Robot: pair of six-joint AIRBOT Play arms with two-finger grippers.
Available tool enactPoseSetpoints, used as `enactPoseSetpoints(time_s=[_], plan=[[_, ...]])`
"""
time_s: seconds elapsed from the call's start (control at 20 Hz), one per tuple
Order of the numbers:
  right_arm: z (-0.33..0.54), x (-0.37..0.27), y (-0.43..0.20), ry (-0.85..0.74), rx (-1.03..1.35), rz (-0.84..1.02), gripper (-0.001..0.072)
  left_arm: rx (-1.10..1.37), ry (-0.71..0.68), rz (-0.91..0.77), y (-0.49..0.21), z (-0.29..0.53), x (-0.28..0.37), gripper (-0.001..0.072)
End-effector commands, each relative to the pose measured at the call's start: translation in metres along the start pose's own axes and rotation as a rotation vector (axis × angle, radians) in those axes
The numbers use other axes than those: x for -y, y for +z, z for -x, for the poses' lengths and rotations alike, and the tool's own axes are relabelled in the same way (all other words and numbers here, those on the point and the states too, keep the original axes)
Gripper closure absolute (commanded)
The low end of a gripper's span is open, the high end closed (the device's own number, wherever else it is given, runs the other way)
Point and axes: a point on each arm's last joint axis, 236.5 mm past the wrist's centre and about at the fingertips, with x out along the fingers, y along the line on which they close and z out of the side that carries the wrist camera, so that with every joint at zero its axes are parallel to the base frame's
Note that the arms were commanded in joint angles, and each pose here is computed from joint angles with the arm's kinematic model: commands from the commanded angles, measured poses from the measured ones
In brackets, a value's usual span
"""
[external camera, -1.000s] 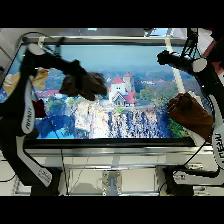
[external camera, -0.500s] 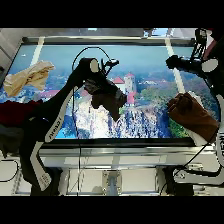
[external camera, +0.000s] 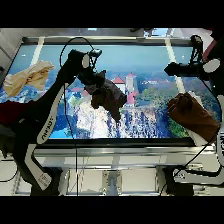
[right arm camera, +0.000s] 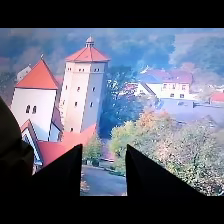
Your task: Fold the shirts.
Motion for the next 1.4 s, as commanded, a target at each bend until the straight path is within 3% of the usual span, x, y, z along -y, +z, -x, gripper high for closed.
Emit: enactPoseSetpoints(time_s=[0.0, 0.2, 0.7, 0.75, 0.8, 0.85, 1.0, 1.1, 1.15, 1.25, 1.35], plan=[[0.000, -0.005, -0.016, 0.023, -0.067, 0.003, 0.0399, -0.117, -0.254, 0.050, -0.034, -0.019, 0.056, 0.0189], [0.003, -0.013, -0.035, 0.055, -0.150, 0.003, 0.0399, -0.041, -0.439, 0.049, -0.016, -0.008, 0.105, 0.0188], [0.003, -0.026, -0.041, 0.089, -0.176, -0.031, 0.0399, -0.096, -0.411, 0.029, -0.032, -0.024, 0.105, 0.0188], [0.002, -0.030, -0.041, 0.095, -0.178, -0.027, 0.0399, -0.094, -0.411, 0.024, -0.032, -0.029, 0.109, 0.0242], [0.001, -0.033, -0.042, 0.099, -0.180, -0.020, 0.0399, -0.102, -0.413, 0.018, -0.034, -0.034, 0.114, 0.0421], [0.000, -0.038, -0.043, 0.106, -0.184, -0.012, 0.0399, -0.118, -0.415, 0.008, -0.038, -0.041, 0.120, 0.0694], [-0.005, -0.053, -0.046, 0.124, -0.189, 0.011, 0.0399, -0.071, -0.445, -0.094, -0.030, -0.031, 0.133, 0.0695], [-0.020, -0.066, -0.056, 0.145, -0.188, -0.006, 0.0399, 0.072, -0.434, -0.128, 0.012, 0.014, 0.121, 0.0696], [-0.033, -0.072, -0.065, 0.153, -0.196, -0.062, 0.0397, 0.138, -0.418, -0.131, 0.031, 0.037, 0.109, 0.0696], [-0.070, -0.096, -0.098, 0.235, -0.262, -0.249, 0.0322, 0.228, -0.383, -0.116, 0.052, 0.071, 0.083, 0.0695], [-0.105, -0.122, -0.129, 0.341, -0.342, -0.395, 0.0322, 0.218, -0.373, -0.074, 0.047, 0.081, 0.062, 0.0695]])
